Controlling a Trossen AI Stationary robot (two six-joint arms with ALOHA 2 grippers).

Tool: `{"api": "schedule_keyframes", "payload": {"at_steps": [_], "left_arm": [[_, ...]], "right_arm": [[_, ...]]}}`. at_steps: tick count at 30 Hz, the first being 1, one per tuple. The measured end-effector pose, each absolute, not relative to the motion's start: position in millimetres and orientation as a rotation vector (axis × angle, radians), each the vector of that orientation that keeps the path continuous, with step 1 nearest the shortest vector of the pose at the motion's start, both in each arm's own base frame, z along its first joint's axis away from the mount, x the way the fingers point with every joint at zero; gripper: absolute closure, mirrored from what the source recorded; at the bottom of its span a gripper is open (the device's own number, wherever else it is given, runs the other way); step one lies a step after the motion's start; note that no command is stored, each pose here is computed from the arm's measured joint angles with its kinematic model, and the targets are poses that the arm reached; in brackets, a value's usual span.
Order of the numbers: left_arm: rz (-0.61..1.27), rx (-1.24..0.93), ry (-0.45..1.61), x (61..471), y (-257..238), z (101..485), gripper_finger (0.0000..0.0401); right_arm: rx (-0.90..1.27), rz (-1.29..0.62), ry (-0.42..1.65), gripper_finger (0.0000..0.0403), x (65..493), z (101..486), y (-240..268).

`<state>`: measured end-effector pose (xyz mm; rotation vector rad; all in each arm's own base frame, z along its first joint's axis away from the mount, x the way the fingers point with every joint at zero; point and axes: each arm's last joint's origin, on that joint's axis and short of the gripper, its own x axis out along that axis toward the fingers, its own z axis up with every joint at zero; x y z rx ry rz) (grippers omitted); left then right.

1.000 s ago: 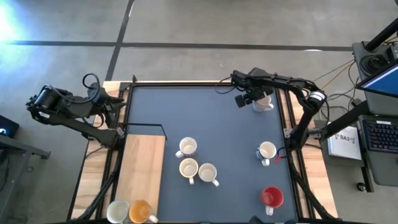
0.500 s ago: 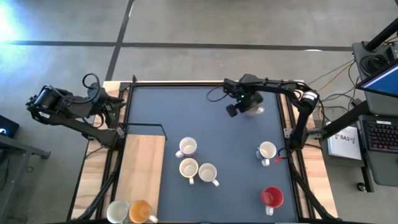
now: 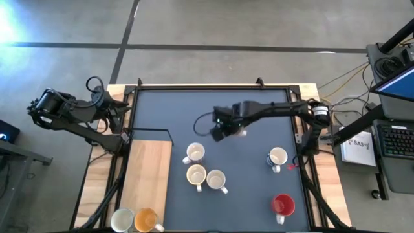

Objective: Place coffee mugs
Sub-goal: Move the patterned gray mug to the center of the table

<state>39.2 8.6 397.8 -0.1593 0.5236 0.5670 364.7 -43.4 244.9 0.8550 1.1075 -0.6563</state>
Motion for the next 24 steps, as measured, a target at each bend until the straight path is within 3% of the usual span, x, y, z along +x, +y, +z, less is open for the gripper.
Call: {"api": "schedule_keyframes", "payload": {"at_steps": [11, 24], "left_arm": [[0.560, -0.120, 0.563, 37, 9, 395, 0.0333], [0.514, -0.126, 0.583, 38, 8, 395, 0.0333]], "right_arm": [[0.927, -0.626, 1.025, 0.0389, 373, 247, 39], [0.982, -0.695, 0.977, 0.0390, 378, 228, 63]]}}
